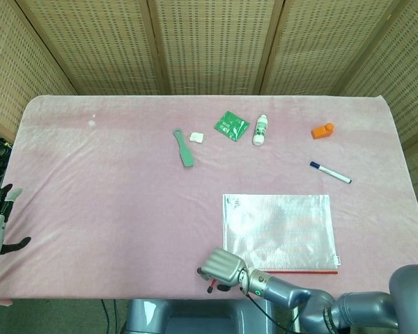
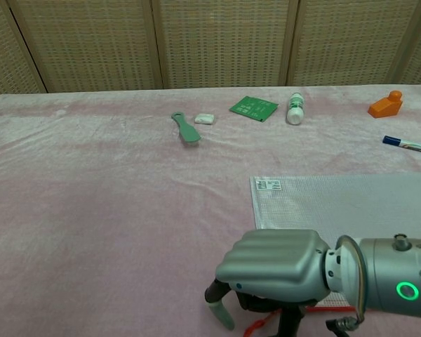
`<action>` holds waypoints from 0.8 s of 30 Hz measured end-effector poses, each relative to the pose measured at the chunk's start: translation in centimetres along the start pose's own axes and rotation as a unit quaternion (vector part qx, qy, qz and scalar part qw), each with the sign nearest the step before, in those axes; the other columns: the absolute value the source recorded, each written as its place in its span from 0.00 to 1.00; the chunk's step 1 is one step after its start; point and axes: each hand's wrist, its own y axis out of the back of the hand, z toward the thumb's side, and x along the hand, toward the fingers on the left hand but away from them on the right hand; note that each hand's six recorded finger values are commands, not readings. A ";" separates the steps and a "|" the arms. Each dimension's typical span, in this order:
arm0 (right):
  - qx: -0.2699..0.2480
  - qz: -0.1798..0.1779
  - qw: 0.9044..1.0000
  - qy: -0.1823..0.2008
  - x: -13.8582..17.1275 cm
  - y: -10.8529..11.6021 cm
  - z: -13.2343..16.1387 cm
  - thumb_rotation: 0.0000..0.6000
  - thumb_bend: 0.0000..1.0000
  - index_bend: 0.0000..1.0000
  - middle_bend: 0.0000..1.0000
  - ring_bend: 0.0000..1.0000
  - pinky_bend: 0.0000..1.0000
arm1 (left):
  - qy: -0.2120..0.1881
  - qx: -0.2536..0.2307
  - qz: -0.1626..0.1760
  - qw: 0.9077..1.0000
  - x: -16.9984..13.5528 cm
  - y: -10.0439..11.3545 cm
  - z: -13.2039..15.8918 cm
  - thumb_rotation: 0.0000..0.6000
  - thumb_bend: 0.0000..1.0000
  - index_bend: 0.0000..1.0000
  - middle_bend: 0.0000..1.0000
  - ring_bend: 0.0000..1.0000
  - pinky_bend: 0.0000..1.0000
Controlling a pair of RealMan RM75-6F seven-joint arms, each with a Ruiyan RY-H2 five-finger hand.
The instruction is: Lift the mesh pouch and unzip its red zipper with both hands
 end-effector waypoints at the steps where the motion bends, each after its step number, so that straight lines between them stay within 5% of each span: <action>1: 0.000 0.001 1.000 0.000 0.0 -0.1 0.0 1.00 0.45 0.52 0.99 0.95 1.00 | 0.000 0.000 0.000 1.000 0.0 0.0 0.0 1.00 0.00 0.00 0.00 0.00 0.00; 24: -0.002 -0.006 1.000 -0.003 -0.1 -0.2 0.0 1.00 0.72 0.72 0.99 0.96 1.00 | -0.001 -0.007 -0.001 1.000 0.0 0.2 -0.1 1.00 0.00 0.00 0.00 0.00 0.00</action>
